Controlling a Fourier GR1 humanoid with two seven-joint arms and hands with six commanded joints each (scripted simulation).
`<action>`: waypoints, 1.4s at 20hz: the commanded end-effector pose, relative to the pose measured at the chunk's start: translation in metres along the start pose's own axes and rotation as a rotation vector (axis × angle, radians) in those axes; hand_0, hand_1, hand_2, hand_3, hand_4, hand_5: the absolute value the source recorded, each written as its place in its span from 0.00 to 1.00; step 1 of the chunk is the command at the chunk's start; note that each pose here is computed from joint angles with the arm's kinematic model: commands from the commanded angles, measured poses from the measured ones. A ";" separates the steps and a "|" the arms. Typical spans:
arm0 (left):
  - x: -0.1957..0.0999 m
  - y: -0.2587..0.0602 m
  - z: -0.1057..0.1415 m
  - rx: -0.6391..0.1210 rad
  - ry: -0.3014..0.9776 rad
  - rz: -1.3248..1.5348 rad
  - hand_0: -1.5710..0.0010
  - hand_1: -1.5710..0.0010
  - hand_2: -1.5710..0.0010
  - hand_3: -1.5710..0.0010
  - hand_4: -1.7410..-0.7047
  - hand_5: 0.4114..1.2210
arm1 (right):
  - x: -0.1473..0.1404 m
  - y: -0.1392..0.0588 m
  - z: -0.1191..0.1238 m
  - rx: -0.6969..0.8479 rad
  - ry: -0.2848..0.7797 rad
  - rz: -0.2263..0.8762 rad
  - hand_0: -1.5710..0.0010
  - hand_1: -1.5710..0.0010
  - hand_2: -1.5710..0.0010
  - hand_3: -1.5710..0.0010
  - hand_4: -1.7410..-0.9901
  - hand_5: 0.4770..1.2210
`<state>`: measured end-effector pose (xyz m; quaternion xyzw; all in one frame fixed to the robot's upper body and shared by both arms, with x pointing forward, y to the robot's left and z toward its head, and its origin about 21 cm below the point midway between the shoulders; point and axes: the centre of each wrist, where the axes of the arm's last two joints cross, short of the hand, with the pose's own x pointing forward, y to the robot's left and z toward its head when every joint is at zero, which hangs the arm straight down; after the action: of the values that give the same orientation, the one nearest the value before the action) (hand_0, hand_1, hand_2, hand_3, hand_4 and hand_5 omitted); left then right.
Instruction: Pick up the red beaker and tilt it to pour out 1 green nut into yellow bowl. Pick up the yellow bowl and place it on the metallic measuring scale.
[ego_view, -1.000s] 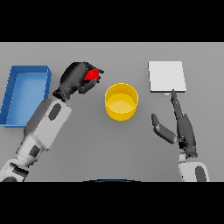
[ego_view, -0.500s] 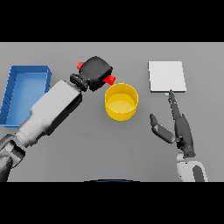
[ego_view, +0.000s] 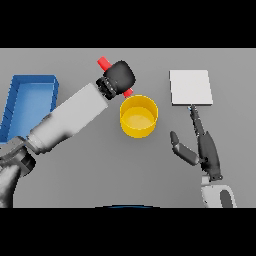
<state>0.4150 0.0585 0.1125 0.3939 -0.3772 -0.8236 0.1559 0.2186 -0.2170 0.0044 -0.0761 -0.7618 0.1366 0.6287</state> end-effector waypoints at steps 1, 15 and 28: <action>0.001 0.000 -0.002 0.000 -0.002 -0.029 0.00 0.00 0.00 0.00 0.02 1.00 | -0.002 -0.001 0.002 0.002 -0.001 -0.010 1.00 1.00 1.00 1.00 0.90 0.30; 0.029 0.024 -0.014 0.002 -0.030 -0.457 0.00 0.00 0.00 0.00 0.01 1.00 | -0.001 0.001 -0.003 -0.014 0.001 0.006 1.00 1.00 1.00 1.00 0.89 0.27; -0.031 0.092 -0.007 0.023 0.065 -0.519 0.00 0.00 0.00 0.00 0.01 1.00 | 0.001 0.005 -0.002 -0.031 -0.015 0.040 1.00 1.00 1.00 1.00 0.96 0.28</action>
<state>0.4367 0.0109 0.1952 0.5068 -0.2669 -0.8180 -0.0528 0.2198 -0.2114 0.0037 -0.1002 -0.7665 0.1375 0.6193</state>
